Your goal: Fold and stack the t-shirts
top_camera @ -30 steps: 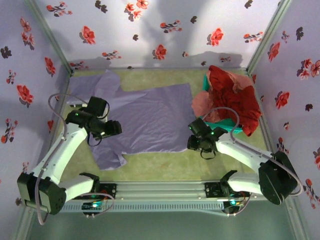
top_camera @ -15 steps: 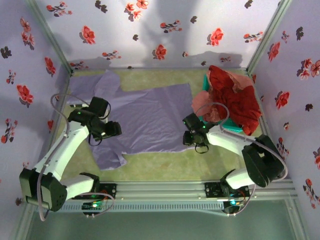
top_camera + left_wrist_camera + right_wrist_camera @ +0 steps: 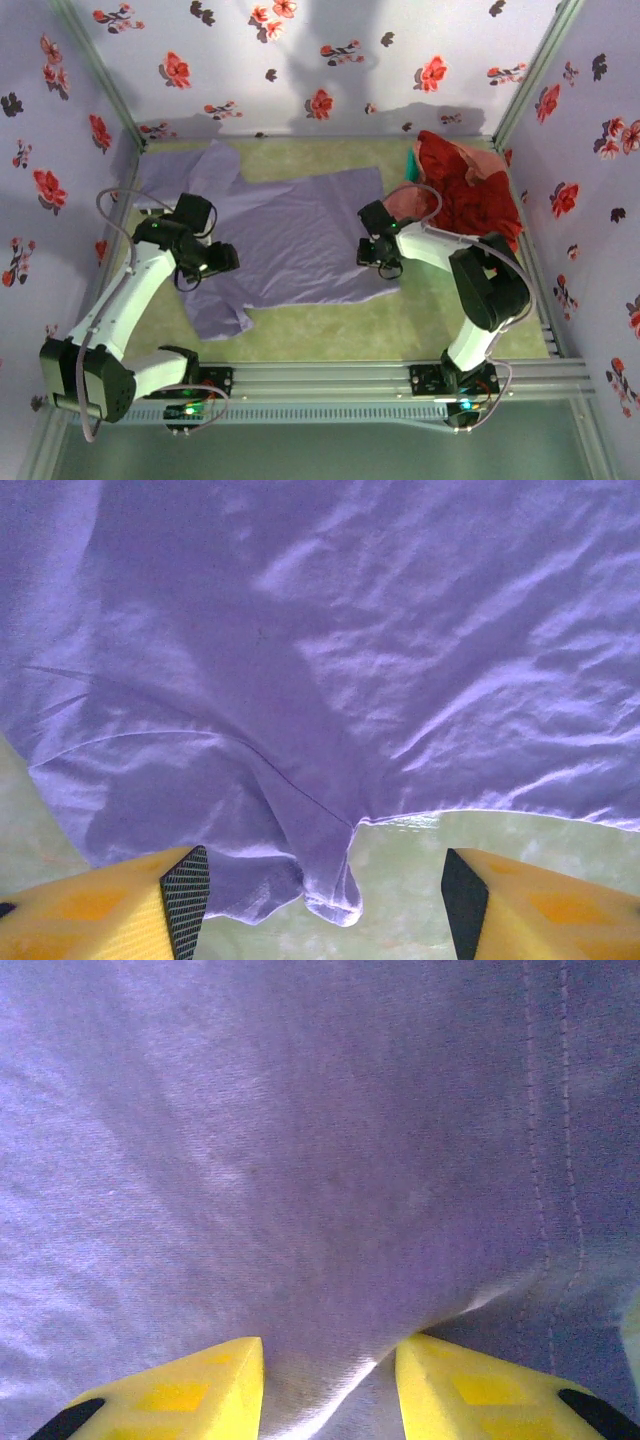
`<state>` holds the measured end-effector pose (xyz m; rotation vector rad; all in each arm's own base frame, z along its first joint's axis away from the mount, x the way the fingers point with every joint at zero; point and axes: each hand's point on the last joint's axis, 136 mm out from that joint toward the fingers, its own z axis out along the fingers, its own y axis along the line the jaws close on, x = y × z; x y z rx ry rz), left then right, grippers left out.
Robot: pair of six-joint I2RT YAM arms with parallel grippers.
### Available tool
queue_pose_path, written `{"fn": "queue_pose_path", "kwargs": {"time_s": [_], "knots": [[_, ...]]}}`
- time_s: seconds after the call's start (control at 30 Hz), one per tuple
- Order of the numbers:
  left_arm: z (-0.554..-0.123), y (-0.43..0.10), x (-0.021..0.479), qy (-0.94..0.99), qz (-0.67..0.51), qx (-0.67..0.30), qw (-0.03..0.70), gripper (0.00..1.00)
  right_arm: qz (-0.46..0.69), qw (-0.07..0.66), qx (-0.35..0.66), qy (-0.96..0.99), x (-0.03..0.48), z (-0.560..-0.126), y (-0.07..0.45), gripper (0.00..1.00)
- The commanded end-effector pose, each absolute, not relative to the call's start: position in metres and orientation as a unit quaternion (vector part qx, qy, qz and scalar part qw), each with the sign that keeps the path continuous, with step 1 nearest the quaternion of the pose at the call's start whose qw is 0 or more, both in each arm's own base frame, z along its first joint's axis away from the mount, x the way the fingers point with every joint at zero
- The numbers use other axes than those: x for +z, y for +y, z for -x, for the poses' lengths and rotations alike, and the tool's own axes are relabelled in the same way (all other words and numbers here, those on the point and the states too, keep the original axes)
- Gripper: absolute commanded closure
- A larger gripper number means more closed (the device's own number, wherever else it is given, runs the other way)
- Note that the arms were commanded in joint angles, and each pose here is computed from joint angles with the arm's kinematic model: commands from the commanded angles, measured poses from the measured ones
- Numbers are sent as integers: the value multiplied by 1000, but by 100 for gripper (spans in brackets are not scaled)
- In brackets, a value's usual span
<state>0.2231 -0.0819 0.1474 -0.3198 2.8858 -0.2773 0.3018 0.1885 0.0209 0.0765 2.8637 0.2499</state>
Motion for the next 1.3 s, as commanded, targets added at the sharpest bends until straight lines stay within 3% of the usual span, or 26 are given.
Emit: {"fn": "queue_pose_path", "kwargs": {"time_s": [0.0, 0.17, 0.43, 0.9, 1.07, 1.27], "knots": [[-214, -73, 148, 984, 113, -84, 109, 34, -4, 128, 45, 991, 26, -289, 185, 58], [-215, -74, 149, 984, 112, -86, 110, 34, -5, 143, 13, 990, 47, -277, 174, 53], [-216, -75, 146, 983, 117, -90, 110, 34, -25, 119, 51, 991, 31, -254, 175, 58], [-212, -73, 147, 983, 117, -91, 108, 34, 33, 94, 34, 994, 0, -318, 219, 57], [-210, -71, 149, 983, 117, -91, 108, 34, 40, 97, 33, 994, 4, -338, 227, 50], [-209, -67, 151, 983, 120, -90, 111, 34, 32, 148, 43, 988, 57, -336, 218, 39]]}}
